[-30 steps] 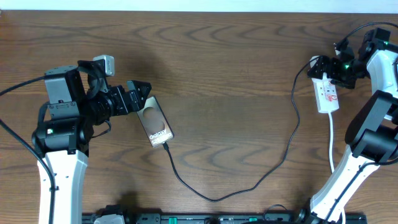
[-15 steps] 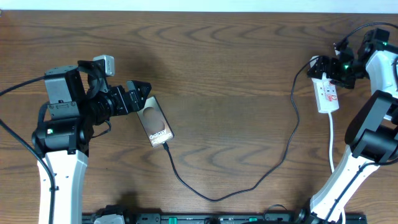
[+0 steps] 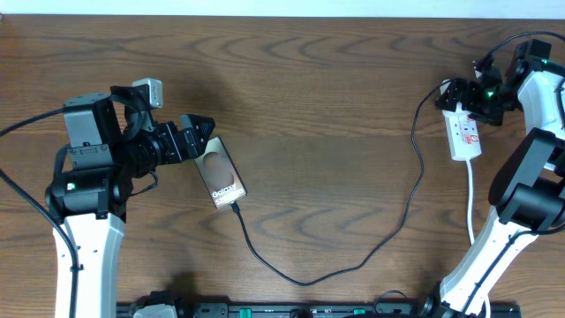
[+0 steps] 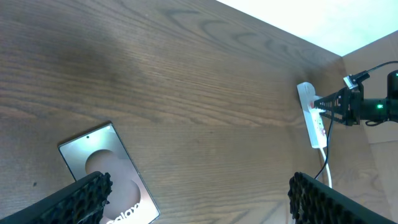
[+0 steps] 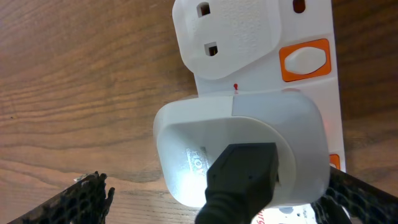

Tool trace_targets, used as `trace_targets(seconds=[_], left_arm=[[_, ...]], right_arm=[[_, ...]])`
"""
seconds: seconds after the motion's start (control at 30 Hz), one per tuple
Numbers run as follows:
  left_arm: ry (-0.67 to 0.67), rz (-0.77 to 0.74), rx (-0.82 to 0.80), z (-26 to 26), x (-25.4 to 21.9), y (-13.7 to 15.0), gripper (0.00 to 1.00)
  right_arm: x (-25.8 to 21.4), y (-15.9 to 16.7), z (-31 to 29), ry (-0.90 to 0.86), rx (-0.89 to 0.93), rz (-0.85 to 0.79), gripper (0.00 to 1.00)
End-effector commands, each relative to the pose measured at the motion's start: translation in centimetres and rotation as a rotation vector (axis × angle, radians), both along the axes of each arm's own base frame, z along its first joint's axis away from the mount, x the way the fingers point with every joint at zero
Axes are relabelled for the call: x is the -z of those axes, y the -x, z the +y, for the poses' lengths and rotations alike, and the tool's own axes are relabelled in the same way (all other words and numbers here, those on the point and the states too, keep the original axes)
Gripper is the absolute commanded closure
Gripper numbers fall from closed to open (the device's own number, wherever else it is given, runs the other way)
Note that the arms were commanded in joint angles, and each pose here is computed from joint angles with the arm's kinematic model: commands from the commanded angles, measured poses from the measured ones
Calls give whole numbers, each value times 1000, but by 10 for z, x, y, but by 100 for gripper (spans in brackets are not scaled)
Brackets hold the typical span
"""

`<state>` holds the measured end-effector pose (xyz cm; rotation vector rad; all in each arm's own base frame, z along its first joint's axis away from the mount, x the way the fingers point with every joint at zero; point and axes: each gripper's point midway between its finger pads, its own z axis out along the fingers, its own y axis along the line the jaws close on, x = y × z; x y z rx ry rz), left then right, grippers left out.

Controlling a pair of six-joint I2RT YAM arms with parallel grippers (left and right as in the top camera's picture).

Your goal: Plug charger to phone and switch on socket

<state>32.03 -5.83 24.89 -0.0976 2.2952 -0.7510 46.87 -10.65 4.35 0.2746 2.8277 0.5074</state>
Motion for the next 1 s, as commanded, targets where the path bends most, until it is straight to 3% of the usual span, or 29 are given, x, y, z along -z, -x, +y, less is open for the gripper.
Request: trace_targets(seconds=[0.0,0.3,0.63,0.97], left_arm=[[-7,-6,10,1,0,-1,7],[-7,-6,10,1,0,-1,7],[-7,-6,10,1,0,-1,7],[-7,-6,10,1,0,-1,7]], right_arm=[[2,1,53,-160,-59,11,1],[-4,4,37,-165,-11,14,1],[-41,7,13,-124,31,-55,1],[-51,35,-16,56,81,42,1]])
